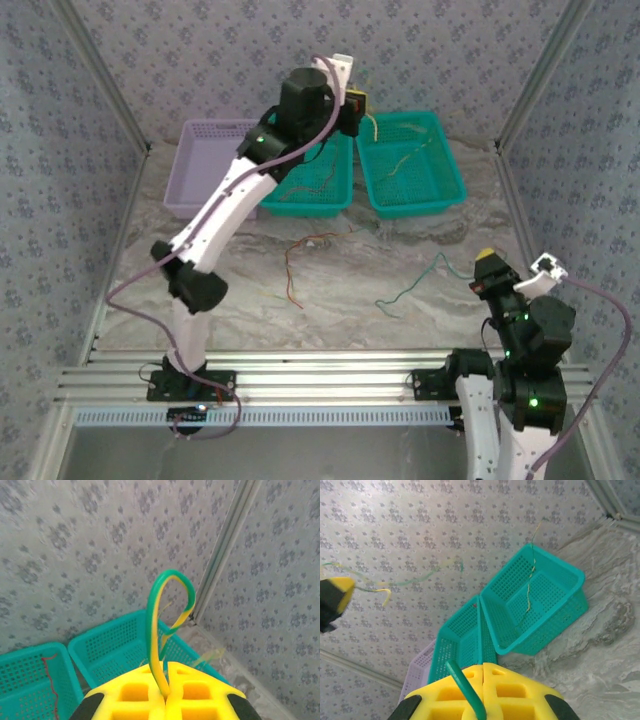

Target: Untangle the cables

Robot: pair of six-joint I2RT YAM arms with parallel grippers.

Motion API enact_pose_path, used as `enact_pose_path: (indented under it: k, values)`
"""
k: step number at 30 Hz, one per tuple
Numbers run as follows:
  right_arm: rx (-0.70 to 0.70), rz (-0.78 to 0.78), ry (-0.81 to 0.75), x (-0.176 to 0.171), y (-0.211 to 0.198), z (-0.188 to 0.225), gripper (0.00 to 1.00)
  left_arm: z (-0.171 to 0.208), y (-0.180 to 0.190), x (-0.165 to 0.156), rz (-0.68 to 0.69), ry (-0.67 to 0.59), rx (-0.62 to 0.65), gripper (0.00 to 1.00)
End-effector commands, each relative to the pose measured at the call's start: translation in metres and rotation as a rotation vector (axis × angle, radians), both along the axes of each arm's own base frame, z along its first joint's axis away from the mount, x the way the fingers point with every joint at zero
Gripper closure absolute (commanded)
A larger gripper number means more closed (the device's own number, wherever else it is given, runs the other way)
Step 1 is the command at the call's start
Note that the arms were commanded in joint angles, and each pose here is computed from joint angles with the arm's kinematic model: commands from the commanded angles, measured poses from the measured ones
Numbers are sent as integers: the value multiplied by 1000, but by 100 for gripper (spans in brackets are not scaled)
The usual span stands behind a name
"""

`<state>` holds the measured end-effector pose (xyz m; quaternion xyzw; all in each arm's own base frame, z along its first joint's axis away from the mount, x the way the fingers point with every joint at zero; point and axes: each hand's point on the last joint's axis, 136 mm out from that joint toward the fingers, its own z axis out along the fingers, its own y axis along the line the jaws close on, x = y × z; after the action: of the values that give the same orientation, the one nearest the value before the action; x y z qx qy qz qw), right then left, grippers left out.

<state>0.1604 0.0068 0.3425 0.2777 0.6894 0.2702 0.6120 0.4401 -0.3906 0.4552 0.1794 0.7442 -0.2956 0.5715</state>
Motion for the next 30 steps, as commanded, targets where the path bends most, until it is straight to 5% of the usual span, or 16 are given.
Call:
enact_pose_path:
  k: [1,13,21,25,30]
  values:
    - [-36,-41,10,-18,-6,1,100,-3,-9,25,-38,0,-35,100]
    - [-36,58,-64,-35,12,25,100,-159,-108,71,-90,108,-10,100]
    - [-39,80,-67,-36,15,23,100,-246,-120,82,-38,184,100,100]
    - [-38,87,-73,-37,16,24,100,-247,-115,86,-20,188,103,87]
    - [-31,98,-78,-35,18,23,100,-220,-116,84,-40,155,60,52]
